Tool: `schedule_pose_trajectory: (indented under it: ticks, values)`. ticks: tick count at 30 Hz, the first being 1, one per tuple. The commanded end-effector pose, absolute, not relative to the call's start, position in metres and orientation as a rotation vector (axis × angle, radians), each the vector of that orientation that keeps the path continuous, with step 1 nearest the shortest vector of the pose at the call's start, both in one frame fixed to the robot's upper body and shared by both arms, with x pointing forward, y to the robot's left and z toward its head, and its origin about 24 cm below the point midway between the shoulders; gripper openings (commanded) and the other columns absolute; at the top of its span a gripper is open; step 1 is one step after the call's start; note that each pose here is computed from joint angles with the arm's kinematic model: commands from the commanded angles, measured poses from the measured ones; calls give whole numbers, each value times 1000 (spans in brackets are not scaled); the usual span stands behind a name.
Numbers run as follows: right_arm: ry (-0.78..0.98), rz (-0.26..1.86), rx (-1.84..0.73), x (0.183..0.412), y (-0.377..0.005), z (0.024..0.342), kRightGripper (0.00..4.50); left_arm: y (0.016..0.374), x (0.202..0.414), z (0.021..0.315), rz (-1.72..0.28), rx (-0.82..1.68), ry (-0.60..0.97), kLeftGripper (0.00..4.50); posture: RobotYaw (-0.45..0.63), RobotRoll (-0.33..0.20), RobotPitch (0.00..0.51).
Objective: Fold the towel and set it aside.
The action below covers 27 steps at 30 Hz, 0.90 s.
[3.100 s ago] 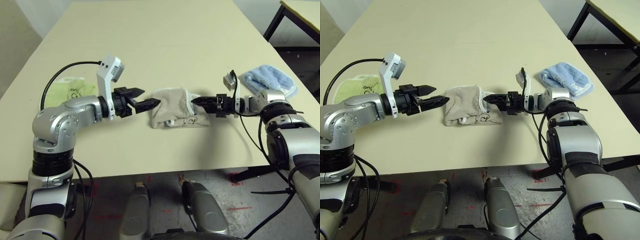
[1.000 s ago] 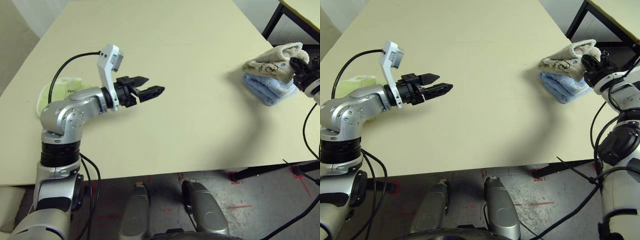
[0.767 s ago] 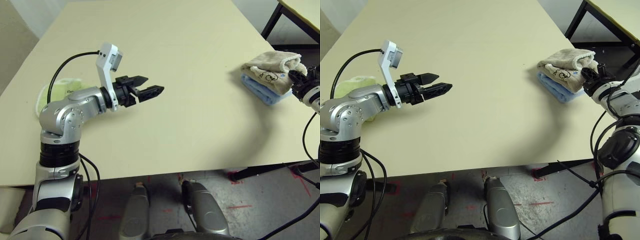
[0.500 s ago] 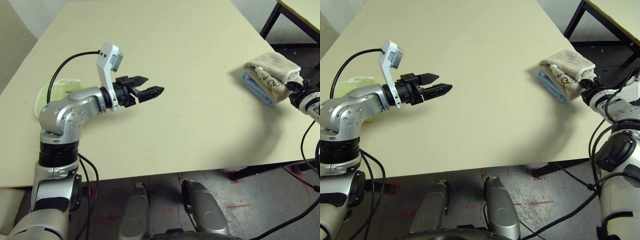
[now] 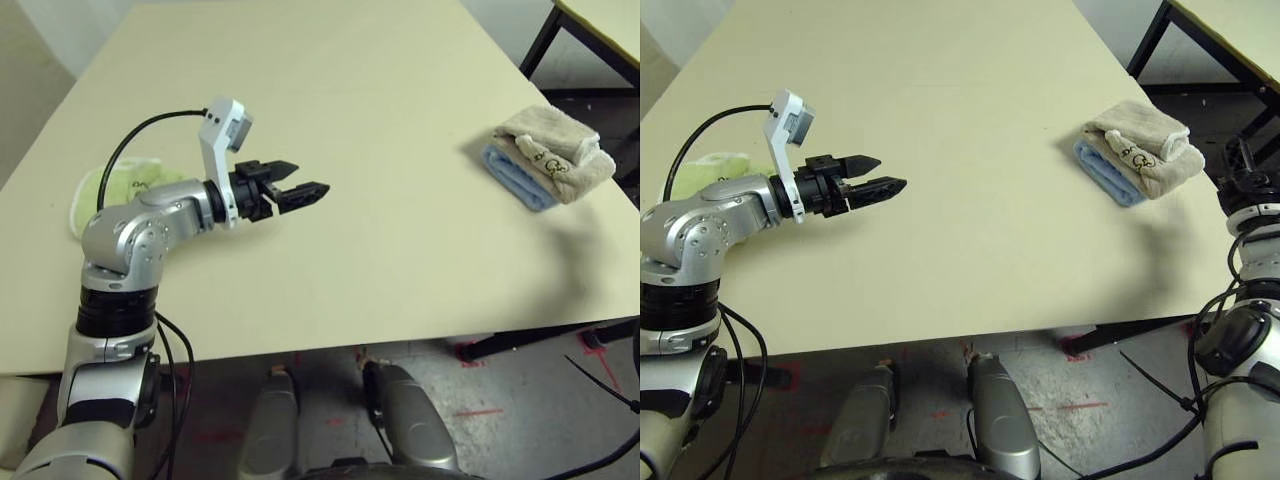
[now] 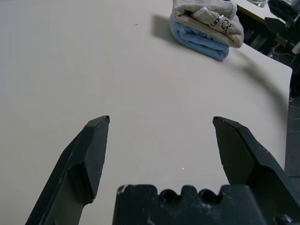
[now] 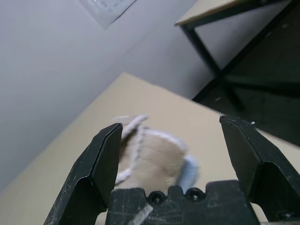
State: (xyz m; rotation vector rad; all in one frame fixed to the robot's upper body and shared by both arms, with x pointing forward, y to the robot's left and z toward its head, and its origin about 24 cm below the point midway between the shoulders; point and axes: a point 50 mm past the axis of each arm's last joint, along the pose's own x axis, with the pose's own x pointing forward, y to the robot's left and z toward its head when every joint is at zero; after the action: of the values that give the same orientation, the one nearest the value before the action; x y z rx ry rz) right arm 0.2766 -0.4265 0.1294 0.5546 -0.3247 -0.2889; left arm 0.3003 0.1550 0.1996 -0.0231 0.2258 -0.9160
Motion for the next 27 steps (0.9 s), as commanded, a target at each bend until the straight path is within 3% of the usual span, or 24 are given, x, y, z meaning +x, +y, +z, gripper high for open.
schedule_pose_trajectory:
  ticks: [1, 9, 14, 18, 27]
  values:
    - [-389, -274, 520, 276, -428, 141, 4470, 155, 301, 201, -907, -16, 200, 4500, 34, 0, 135]
    - [-413, 36, 387, 317, -393, 203, 4470, 208, 313, 227, -499, -28, -87, 4500, 41, 0, 137]
    - [-351, 127, 304, 341, -365, 219, 4470, 260, 306, 223, -151, 108, -125, 4500, 85, 0, 140]
    - [-257, 148, 154, 357, -345, 215, 4470, 298, 297, 218, 57, 153, -103, 4500, 120, 0, 138]
    - [-112, 61, -45, 376, -325, 205, 4470, 345, 300, 214, 232, 227, -78, 4500, 145, 0, 125]
